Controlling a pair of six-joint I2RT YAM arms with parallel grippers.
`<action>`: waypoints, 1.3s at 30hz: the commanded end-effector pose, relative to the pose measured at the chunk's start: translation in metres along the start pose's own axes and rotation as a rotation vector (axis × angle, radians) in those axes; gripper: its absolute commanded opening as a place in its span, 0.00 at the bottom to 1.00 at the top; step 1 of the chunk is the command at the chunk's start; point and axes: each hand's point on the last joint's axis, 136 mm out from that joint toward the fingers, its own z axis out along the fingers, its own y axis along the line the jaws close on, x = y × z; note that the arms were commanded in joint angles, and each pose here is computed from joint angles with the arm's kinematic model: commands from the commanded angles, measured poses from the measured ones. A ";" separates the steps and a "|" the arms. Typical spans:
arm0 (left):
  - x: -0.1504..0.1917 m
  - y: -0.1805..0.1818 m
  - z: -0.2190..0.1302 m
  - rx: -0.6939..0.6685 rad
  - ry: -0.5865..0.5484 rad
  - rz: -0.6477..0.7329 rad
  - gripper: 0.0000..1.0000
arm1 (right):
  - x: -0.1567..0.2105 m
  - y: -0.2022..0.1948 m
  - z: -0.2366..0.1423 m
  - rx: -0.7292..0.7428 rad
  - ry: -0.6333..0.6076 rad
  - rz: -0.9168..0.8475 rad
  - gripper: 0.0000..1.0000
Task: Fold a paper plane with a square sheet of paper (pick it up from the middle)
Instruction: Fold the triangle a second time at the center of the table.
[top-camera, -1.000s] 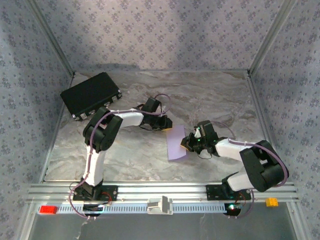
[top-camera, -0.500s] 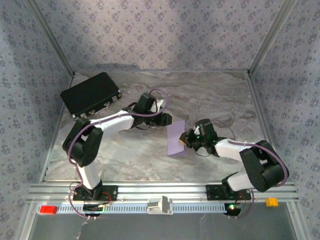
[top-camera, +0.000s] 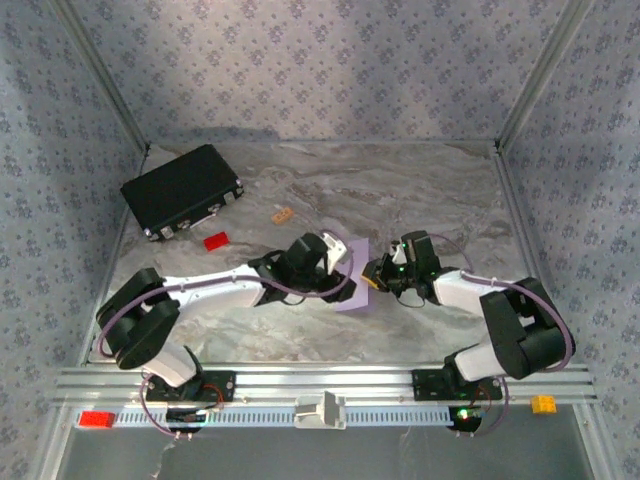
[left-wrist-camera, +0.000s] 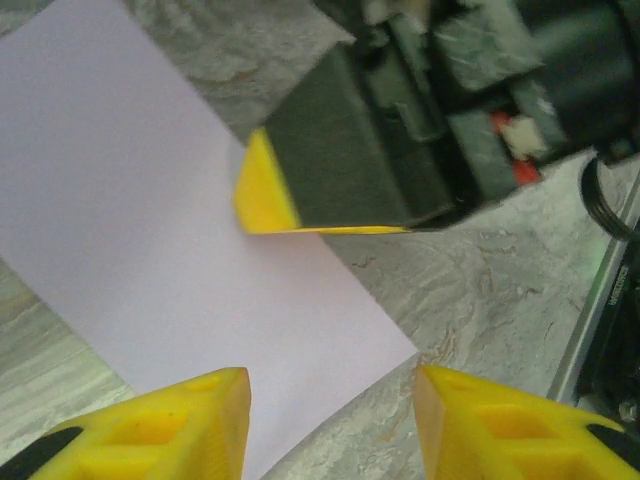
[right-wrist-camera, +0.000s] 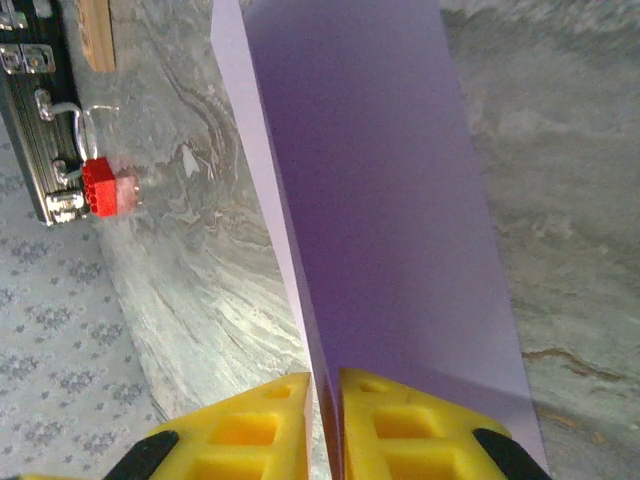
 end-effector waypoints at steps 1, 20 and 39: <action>-0.002 -0.009 0.001 -0.106 -0.019 0.178 0.54 | 0.002 0.007 0.000 -0.012 0.040 -0.018 0.14; 0.028 -0.023 0.046 -0.393 0.091 0.492 0.71 | 0.001 0.006 -0.001 -0.002 0.032 0.005 0.15; 0.028 -0.019 0.046 -0.420 0.092 0.486 0.23 | 0.000 0.002 -0.004 0.012 0.014 0.015 0.15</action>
